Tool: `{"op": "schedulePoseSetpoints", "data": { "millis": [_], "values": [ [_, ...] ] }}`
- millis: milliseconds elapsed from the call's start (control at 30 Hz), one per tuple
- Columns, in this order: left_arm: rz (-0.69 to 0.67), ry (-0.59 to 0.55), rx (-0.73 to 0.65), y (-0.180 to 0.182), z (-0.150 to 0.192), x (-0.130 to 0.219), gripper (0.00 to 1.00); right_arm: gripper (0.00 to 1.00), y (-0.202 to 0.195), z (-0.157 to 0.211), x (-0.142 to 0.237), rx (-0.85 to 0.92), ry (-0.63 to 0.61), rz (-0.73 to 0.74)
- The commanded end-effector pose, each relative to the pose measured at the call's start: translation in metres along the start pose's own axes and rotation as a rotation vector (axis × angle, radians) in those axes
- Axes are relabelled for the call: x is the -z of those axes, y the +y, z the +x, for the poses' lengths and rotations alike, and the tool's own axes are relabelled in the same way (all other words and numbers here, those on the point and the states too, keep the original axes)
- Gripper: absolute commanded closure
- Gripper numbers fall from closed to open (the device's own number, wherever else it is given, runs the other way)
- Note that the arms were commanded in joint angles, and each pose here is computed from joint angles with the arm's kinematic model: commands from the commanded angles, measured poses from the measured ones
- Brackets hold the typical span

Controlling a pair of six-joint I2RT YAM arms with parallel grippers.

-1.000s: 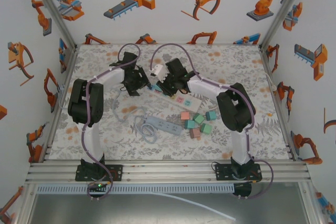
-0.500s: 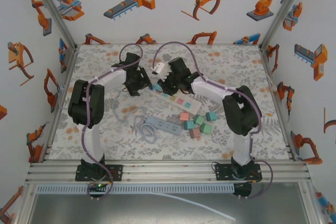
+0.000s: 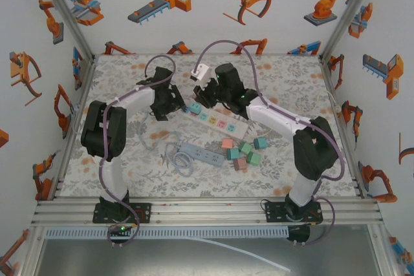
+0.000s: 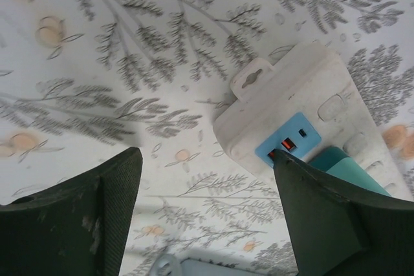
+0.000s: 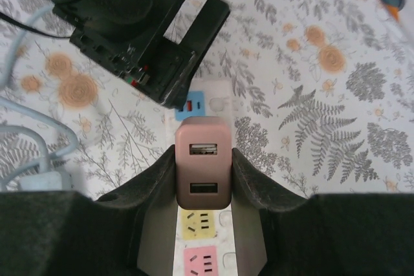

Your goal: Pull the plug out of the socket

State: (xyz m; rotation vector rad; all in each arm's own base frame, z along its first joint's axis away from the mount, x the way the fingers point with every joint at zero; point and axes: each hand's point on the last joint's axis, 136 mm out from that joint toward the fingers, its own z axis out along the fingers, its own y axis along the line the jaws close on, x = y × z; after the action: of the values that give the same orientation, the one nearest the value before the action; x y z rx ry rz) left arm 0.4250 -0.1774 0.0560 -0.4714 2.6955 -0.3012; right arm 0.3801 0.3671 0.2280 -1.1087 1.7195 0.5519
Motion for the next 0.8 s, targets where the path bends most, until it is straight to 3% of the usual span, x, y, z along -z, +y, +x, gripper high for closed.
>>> {"op": "schedulePoseSetpoints", "data": {
  "millis": [0,200,367,567,700,767],
  "values": [
    [0.008,-0.073,-0.059,0.0,-0.014,0.046,0.21,0.94,-0.012,-0.054,0.035,-0.057,-0.171,0.079],
    [0.146,-0.263,-0.157,-0.024,-0.045,0.129,0.13,0.94,-0.031,-0.077,0.082,-0.218,-0.305,0.205],
    [0.267,-0.419,-0.303,-0.033,-0.047,0.198,0.07,0.94,-0.053,-0.074,0.126,-0.427,-0.401,0.336],
    [0.382,-0.564,-0.553,-0.026,-0.018,0.257,0.05,0.96,-0.061,-0.046,0.172,-0.626,-0.469,0.411],
    [0.583,-0.603,-0.826,-0.036,0.031,0.294,0.0,0.97,-0.049,-0.019,0.179,-0.728,-0.431,0.4],
    [0.667,-0.629,-0.932,-0.037,0.053,0.31,0.03,0.97,-0.044,-0.002,0.179,-0.798,-0.407,0.396]
  ]
}}
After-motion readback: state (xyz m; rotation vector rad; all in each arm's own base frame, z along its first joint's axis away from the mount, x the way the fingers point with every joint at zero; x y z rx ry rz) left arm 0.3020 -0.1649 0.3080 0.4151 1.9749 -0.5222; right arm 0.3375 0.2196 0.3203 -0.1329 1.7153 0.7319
